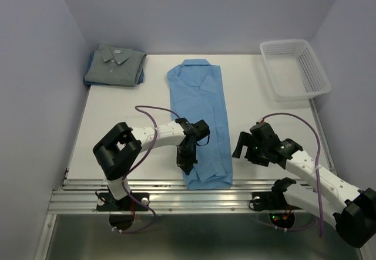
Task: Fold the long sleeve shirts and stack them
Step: Fold the shirt
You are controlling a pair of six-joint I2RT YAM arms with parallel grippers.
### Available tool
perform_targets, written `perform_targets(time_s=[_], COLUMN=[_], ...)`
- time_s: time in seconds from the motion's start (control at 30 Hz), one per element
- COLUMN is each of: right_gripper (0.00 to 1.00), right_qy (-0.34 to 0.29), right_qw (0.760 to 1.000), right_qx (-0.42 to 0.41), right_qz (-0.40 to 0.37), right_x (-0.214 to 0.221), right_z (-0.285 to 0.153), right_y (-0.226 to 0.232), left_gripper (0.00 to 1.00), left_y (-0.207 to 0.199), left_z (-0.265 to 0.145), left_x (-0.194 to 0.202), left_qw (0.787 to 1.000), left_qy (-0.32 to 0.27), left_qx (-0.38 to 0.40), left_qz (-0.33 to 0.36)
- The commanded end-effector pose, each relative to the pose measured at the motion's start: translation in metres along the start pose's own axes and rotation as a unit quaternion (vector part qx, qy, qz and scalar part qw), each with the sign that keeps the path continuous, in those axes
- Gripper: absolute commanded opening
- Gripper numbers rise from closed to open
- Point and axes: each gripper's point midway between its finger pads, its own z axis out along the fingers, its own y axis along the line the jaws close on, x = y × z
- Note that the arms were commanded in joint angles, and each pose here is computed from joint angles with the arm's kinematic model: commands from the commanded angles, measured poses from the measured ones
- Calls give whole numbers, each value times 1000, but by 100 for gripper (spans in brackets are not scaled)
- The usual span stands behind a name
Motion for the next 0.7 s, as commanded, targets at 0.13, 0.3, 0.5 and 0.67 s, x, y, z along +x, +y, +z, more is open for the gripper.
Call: perform_targets(time_s=[0.13,0.3,0.5,0.67], right_gripper=[100,100,85,60], right_qy=[84,143,196,210], right_qw=[989,981,972,969], right_qx=[-120,-125,-117,-123], right_qz=[-27,-30,-49,-38], right_x=[51,82,106,112], right_z=[-14,-16,-10,-5], right_y=[37,26,15,18], left_gripper=[0,0,0,0], left_y=[2,-17,-10,-6], left_z=[-18,-30,-29,-19], left_x=[7,11,18,24], left_qw=[999,990,979,968], left_qy=[-22,-48,-71,-73], left_qx=[26,132,177,216], left_qz=[-12,-34,-78,-104])
